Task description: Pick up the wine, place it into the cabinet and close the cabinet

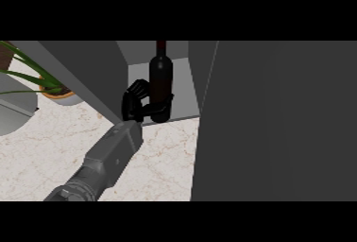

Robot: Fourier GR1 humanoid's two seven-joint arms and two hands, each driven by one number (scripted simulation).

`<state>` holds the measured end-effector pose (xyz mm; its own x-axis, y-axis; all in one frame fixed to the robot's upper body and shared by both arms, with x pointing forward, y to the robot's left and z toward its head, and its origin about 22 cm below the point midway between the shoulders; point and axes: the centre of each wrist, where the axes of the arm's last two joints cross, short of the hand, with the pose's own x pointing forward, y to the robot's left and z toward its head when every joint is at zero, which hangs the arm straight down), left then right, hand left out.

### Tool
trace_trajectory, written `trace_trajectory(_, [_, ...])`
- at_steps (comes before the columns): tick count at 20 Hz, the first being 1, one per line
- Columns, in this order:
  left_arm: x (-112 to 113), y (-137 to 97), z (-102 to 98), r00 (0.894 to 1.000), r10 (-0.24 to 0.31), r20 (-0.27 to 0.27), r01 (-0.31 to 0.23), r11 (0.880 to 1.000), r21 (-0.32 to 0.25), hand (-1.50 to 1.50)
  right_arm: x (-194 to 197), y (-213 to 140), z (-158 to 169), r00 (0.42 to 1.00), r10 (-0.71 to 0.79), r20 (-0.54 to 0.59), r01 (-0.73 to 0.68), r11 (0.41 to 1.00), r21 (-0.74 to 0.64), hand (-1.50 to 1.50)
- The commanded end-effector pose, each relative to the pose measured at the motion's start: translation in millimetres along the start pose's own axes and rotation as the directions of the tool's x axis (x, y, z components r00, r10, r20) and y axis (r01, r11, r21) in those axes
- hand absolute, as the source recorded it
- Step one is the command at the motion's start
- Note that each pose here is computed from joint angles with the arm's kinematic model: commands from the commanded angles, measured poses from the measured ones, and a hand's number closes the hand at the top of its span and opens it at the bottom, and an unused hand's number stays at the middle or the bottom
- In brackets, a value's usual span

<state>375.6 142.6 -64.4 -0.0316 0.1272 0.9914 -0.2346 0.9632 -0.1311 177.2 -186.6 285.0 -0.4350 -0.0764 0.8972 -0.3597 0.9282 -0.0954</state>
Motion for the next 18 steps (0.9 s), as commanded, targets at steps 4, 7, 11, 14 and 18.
trace_trajectory(4, [-4.0,2.5,3.2,0.999,-0.029,-0.021,0.030,0.999,0.028,1.50,-1.1,5.6,1.7,1.000,-0.029,0.004,0.029,0.999,0.036,-1.50])
trace_trajectory(7, [-9.0,6.4,7.2,1.000,-0.030,-0.008,0.030,0.999,0.036,1.50,1.7,5.0,2.1,1.000,-0.021,0.016,0.020,0.999,0.026,-1.50])
trace_trajectory(11, [-0.1,-2.2,1.7,0.998,-0.056,0.027,0.055,0.998,0.031,1.50,0.2,0.7,-0.4,0.999,-0.038,0.002,0.038,0.999,0.036,-1.50])
trace_trajectory(14, [0.3,-2.9,1.7,0.999,-0.034,0.014,0.034,0.999,0.024,1.50,-3.9,-1.3,9.1,0.999,-0.035,-0.025,0.036,0.999,0.027,-1.50])
trace_trajectory(18, [28.4,-26.2,-15.4,0.998,-0.048,0.046,0.046,0.998,0.047,1.50,-5.5,-1.6,1.3,1.000,-0.027,-0.013,0.028,0.999,0.020,-1.50])
